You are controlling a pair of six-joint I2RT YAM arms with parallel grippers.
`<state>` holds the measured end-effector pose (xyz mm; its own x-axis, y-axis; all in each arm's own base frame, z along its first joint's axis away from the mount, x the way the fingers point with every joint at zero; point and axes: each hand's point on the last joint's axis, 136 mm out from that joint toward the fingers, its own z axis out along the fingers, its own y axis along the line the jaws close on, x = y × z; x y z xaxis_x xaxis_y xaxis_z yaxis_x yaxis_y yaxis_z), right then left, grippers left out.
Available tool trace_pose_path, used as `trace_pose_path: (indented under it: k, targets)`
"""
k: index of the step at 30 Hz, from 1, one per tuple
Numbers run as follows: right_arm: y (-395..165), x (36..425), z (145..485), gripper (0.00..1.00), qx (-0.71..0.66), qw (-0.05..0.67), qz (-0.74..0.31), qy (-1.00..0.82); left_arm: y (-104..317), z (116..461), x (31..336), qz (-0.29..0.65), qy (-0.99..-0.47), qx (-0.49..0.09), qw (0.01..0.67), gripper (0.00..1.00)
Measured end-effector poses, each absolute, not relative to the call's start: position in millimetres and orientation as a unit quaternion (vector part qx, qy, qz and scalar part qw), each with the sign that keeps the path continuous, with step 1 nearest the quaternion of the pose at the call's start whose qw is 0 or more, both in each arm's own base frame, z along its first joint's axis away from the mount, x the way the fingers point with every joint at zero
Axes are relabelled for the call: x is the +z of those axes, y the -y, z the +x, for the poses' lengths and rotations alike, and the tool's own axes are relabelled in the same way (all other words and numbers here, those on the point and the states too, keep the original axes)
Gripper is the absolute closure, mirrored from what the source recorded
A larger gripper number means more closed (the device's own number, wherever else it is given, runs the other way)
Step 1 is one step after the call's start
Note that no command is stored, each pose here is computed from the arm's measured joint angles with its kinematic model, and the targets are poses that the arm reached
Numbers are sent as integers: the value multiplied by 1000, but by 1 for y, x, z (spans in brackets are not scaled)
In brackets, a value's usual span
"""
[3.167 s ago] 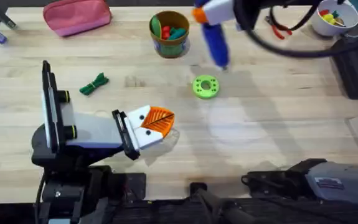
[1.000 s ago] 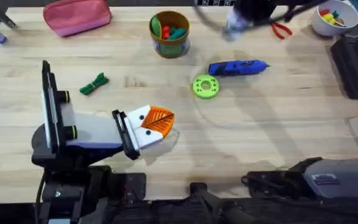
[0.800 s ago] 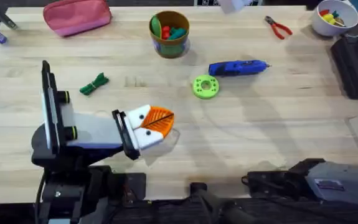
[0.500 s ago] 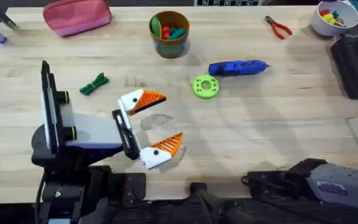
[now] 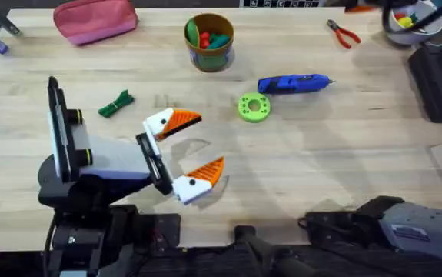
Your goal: Pick up the gripper from the table and insert it into the empty holder that is missing its gripper. Then pick up a screw, insert it into the mounting hole, and use the screwdriver to tighten it. Finally, clean up the table by picking up the vegetable and placing it into the bucket.
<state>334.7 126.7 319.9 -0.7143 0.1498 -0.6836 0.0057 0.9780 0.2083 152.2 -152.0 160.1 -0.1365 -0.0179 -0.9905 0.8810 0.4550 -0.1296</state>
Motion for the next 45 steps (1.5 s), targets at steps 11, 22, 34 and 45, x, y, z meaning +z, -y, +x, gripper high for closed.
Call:
trace_pose_path:
  k: [11,22,34,45]
  targets:
    - [-101,259,273,11,83,320,52,-942,144,162,168,291,-671,-383,564,15]
    - [-78,268,226,10,109,367,56,-922,122,180,215,252,-683,-295,619,15]
    - [-77,269,222,10,110,370,56,-921,87,220,260,212,-789,-179,548,16]
    - [-77,269,223,10,110,370,56,-921,37,219,272,178,-905,-49,382,15]
